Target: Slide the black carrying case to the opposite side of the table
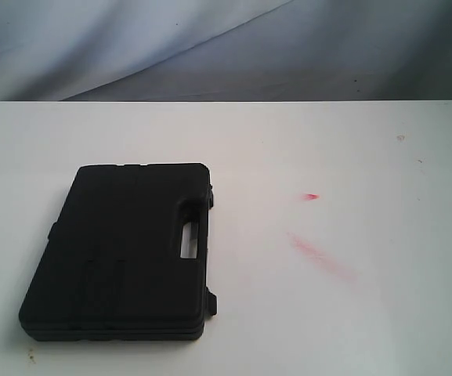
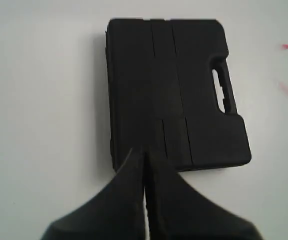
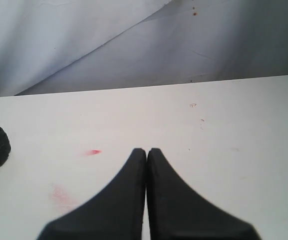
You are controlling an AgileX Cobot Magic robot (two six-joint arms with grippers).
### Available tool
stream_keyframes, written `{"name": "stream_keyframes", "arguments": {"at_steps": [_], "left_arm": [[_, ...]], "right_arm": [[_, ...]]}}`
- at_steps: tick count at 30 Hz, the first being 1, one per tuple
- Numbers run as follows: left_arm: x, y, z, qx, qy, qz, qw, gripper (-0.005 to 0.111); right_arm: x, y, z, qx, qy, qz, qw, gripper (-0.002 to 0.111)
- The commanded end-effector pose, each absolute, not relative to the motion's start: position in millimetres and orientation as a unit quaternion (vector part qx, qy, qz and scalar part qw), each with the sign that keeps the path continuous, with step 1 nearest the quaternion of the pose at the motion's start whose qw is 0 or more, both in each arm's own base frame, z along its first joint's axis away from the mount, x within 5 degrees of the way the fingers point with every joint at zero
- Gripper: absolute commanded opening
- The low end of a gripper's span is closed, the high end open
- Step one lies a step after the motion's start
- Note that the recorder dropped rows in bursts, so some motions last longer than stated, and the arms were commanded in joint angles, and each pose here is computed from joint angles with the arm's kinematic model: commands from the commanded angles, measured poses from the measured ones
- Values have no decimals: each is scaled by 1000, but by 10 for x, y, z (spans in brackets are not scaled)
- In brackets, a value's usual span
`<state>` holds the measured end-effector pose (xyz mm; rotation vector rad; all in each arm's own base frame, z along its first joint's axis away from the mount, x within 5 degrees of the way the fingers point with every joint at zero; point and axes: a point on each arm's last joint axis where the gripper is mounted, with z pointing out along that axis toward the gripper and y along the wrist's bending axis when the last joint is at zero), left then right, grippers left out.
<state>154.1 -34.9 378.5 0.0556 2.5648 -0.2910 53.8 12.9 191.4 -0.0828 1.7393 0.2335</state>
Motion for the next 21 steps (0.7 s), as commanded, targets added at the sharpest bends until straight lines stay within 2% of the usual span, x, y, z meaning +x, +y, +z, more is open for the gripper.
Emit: {"name": "stream_keyframes", "arguments": {"at_steps": [1, 3, 6, 13, 16, 21], "left_arm": [[2026, -433, 3458, -9, 978, -111, 179, 0], [2197, -511, 3272, -9, 985, -107, 135, 0], [2377, -716, 3074, -5, 988, -101, 118, 0], [2660, -1656, 2545, 50, 989, -110, 79, 0], [2789, -1958, 2429, 64, 991, -88, 81, 0], [2951, -2247, 2309, 63, 991, -43, 109, 0]], "right_arm": [[538, 128, 1906, -32, 761, 104, 639, 0], [538, 128, 1906, -32, 761, 104, 639, 0], [538, 128, 1906, -32, 761, 104, 639, 0], [538, 128, 1906, -32, 761, 104, 639, 0], [538, 128, 1906, -32, 761, 104, 639, 0], [538, 128, 1906, -32, 761, 104, 639, 0]]}}
